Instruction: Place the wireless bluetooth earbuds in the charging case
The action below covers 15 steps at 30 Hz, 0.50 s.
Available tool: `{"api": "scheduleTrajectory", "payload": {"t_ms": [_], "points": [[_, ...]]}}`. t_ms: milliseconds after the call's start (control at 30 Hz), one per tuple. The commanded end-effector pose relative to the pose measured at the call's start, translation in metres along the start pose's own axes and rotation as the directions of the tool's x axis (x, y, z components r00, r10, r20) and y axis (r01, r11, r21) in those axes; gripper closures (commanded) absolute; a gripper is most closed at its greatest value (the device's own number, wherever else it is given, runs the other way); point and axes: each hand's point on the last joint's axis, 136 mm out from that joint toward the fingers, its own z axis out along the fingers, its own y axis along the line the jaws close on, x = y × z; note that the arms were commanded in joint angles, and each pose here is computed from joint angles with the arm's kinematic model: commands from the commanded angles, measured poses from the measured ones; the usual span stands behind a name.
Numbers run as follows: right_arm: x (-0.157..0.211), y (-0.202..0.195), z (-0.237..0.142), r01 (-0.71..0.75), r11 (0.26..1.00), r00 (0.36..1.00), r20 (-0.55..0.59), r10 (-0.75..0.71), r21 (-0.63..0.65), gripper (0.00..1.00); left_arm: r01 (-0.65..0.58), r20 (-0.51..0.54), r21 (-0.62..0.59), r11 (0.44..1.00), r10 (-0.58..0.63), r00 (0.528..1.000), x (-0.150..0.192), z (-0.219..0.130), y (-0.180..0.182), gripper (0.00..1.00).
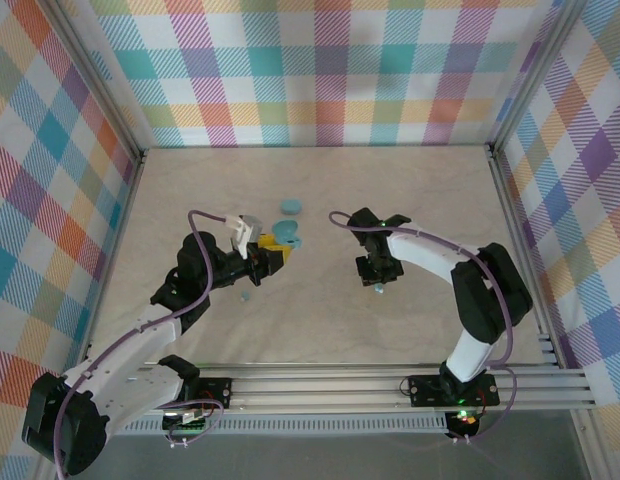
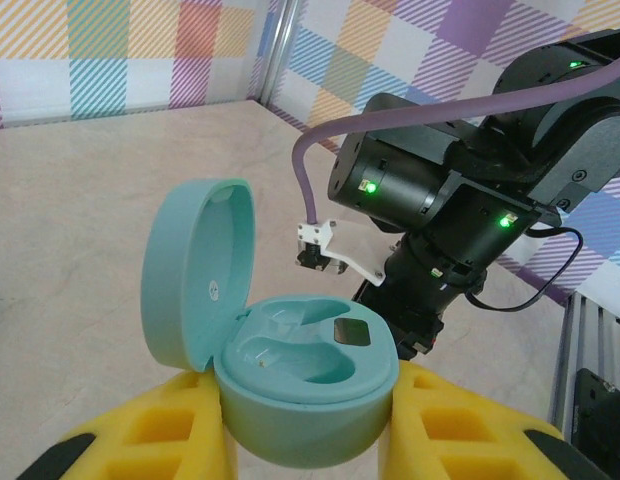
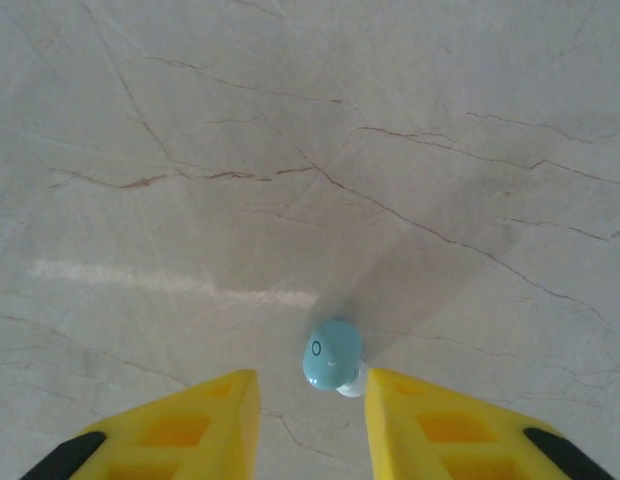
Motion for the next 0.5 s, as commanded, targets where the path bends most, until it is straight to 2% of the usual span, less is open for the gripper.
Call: {"api": "scheduleTrajectory", "payload": {"t_ms": [0,167,333,467], "points": [[0.0035,-0.0039,0.0090,-0.017,0.999,1.000,-0.020,0.018,0.029,0.68,-0.027,0.013,0.018,0.999,0.026,1.000,-0.0068,-0.0002,-0.0030,1.00],[0.0062,-0.0064,0.0140,-0.019,0.999,0.999,-0.038,0.021,0.047,0.69,-0.027,0.008,0.020,0.999,0.027,1.000,-0.0062,0.0006,-0.0030,1.00],[0.0089,-0.0077,0.0151,-0.024,0.998,0.999,-0.043,0.026,0.051,0.64,-0.027,0.005,0.019,0.999,0.027,1.000,-0.0056,0.0016,-0.0021,1.00],[0.0117,-0.0063,0.0187,-0.023,0.999,0.998,-0.058,0.025,0.043,0.64,-0.028,0.011,0.013,1.000,0.028,1.000,-0.0072,0.0011,-0.0016,1.00]]}}
